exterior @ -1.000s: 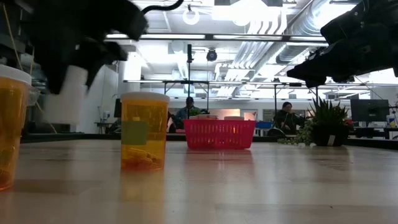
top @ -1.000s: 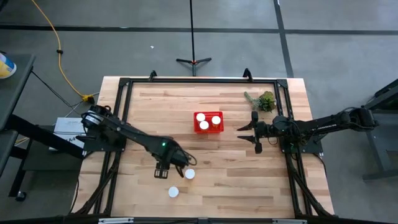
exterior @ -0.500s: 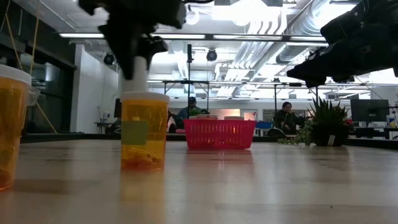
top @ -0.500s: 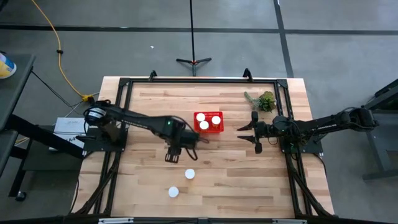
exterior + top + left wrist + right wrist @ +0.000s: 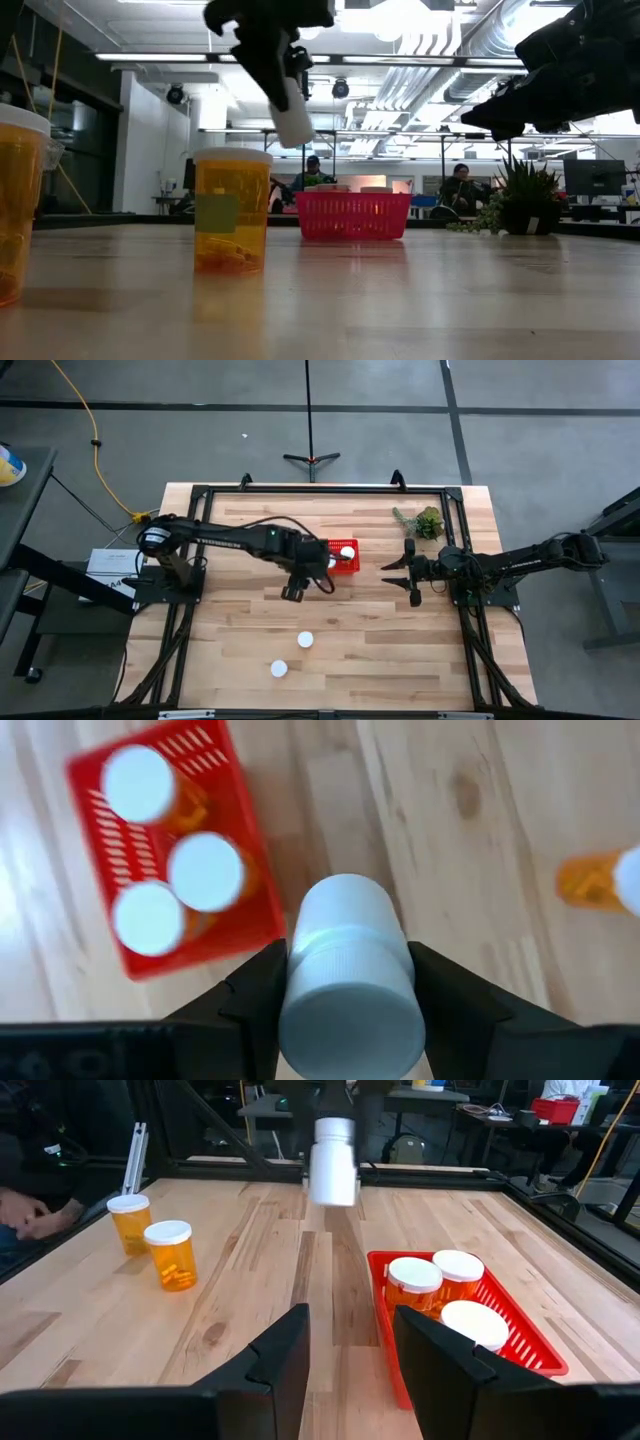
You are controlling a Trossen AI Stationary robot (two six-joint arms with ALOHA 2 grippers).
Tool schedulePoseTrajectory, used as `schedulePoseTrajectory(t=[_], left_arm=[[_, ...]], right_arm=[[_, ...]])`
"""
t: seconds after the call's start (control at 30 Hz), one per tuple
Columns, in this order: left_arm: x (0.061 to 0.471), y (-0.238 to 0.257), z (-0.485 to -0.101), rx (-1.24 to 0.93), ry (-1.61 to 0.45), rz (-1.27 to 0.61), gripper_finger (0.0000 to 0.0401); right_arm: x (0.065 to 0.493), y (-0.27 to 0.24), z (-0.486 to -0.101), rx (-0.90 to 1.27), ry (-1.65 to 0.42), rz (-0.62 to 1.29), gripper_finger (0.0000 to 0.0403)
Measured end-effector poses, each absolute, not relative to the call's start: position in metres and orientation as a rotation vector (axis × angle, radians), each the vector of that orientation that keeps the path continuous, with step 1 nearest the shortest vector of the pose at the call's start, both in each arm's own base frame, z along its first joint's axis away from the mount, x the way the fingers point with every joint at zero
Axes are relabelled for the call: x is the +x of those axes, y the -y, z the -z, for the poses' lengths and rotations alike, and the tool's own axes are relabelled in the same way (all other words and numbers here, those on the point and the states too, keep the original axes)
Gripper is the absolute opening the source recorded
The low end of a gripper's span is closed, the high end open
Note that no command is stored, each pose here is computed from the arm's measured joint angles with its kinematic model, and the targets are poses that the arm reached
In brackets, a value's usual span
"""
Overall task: Pick and place pill bottles into a basket
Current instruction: Put the white pill bottle into the red bin
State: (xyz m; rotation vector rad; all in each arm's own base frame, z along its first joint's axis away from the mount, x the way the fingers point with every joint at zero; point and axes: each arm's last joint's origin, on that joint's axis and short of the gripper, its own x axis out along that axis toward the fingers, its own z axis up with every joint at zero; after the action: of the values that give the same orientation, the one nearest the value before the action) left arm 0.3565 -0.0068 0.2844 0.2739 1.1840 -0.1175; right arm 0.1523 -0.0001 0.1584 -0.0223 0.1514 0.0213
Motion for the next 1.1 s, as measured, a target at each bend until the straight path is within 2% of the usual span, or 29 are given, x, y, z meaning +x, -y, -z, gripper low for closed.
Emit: schedulePoseTrajectory(t=[0.27, 0.63, 1.1], left_arm=[[0.371, -0.022, -0.292, 0.336, -1.013, 0.117, 0.0213], [0.381, -0.071, -0.295, 0.309, -0.876, 0.053, 0.0212], [0.396, -0.11, -0.252, 0.25, -0.958, 0.01, 0.0212]], right_arm=[[0.152, 0.0, -0.158, -0.023, -0.153, -0.021, 0.0139], [0.152, 0.0, -0.158, -0.024, -0.158, -0.022, 0.0139], [0.152, 0.0, -0.156, -0.015, -0.179, -0.027, 0.0139]])
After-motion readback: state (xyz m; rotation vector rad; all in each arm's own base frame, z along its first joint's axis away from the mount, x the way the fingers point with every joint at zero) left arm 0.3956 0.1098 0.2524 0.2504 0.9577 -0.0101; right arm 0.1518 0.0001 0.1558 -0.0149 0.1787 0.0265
